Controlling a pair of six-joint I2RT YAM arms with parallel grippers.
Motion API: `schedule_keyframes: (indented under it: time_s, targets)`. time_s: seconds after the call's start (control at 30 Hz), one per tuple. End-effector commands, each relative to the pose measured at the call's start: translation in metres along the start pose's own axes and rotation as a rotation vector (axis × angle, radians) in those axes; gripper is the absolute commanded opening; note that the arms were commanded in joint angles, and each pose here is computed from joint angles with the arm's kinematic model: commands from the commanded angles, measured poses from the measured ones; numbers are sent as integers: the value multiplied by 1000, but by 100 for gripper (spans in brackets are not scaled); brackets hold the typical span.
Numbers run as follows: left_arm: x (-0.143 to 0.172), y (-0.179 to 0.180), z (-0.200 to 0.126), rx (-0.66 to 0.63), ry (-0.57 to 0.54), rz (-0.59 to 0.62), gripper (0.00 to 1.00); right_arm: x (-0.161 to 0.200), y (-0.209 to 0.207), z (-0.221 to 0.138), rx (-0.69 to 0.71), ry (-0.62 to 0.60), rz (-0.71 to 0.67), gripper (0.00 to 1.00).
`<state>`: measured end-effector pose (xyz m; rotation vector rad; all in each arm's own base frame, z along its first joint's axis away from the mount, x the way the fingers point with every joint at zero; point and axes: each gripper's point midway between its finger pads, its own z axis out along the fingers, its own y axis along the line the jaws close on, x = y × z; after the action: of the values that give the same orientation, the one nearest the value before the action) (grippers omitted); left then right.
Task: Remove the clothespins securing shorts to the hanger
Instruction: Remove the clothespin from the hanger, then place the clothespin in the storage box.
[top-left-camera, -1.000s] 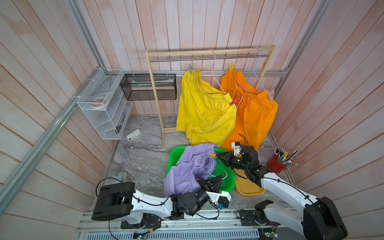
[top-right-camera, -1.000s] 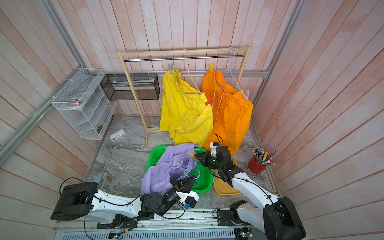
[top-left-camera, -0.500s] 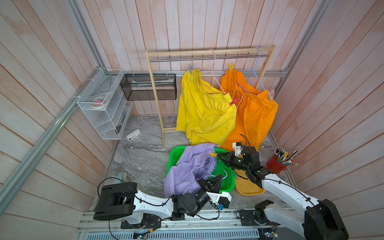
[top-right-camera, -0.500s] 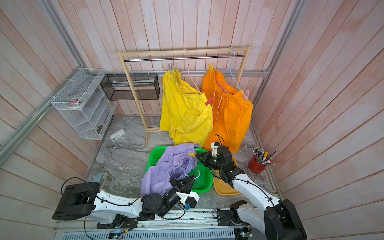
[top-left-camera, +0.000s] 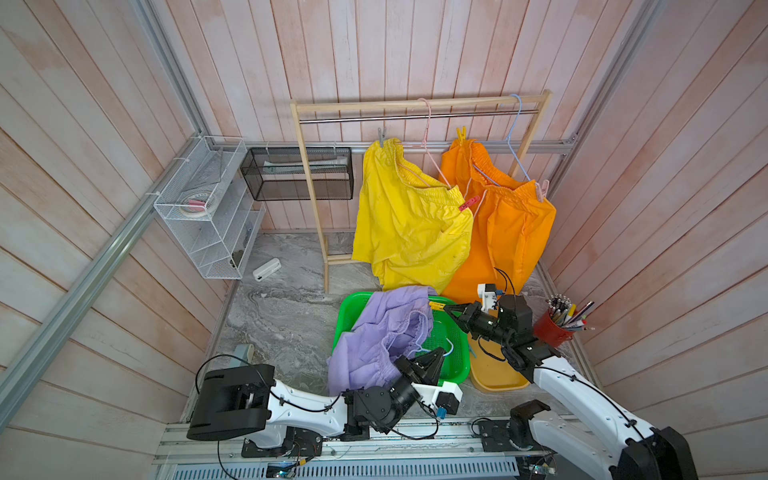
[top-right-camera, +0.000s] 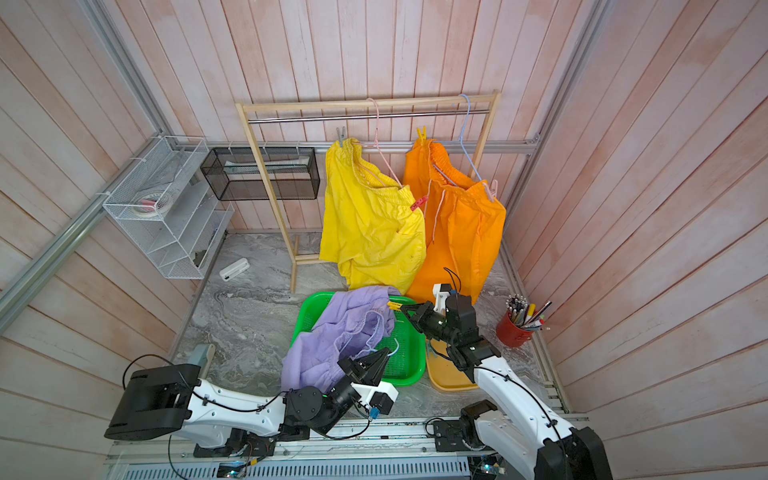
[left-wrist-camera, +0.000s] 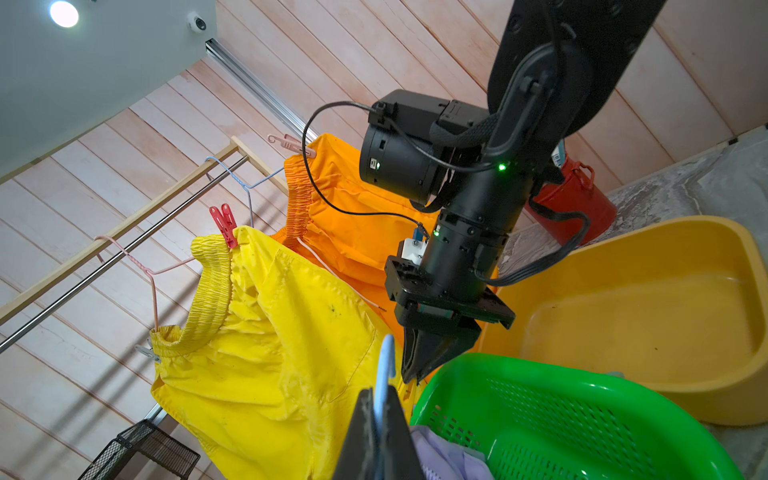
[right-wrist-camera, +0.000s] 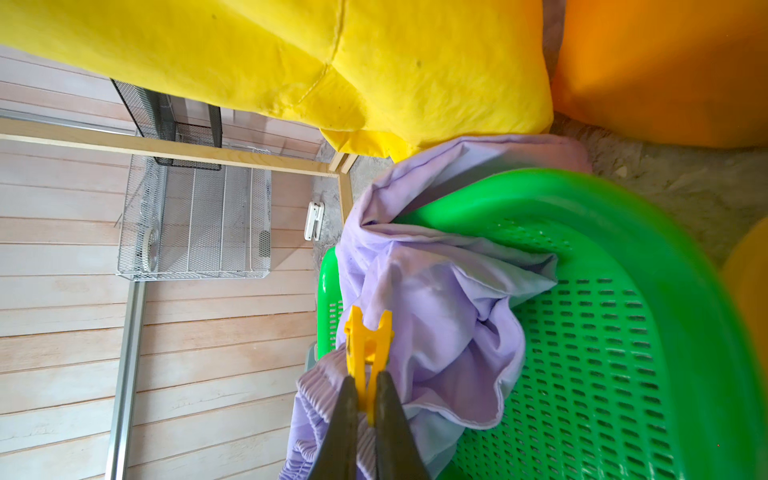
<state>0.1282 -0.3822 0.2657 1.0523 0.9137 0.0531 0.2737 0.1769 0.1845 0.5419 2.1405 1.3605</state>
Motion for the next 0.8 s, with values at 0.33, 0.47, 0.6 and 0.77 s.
schedule_keyframes:
  time_s: [0.33, 0.47, 0.6, 0.77]
  targets:
    - [-7, 25, 4, -94, 4, -58, 0, -5, -62, -48, 200, -121, -15, 0]
    - [-9, 34, 5, -102, 7, -107, 0, -9, -75, -58, 266, -164, -42, 0]
    - [-9, 45, 6, -99, 27, -178, 0, -10, -81, -63, 304, -178, -55, 0]
    - [-11, 63, 4, -85, 19, -289, 0, -18, -95, -72, 395, -228, -88, 0]
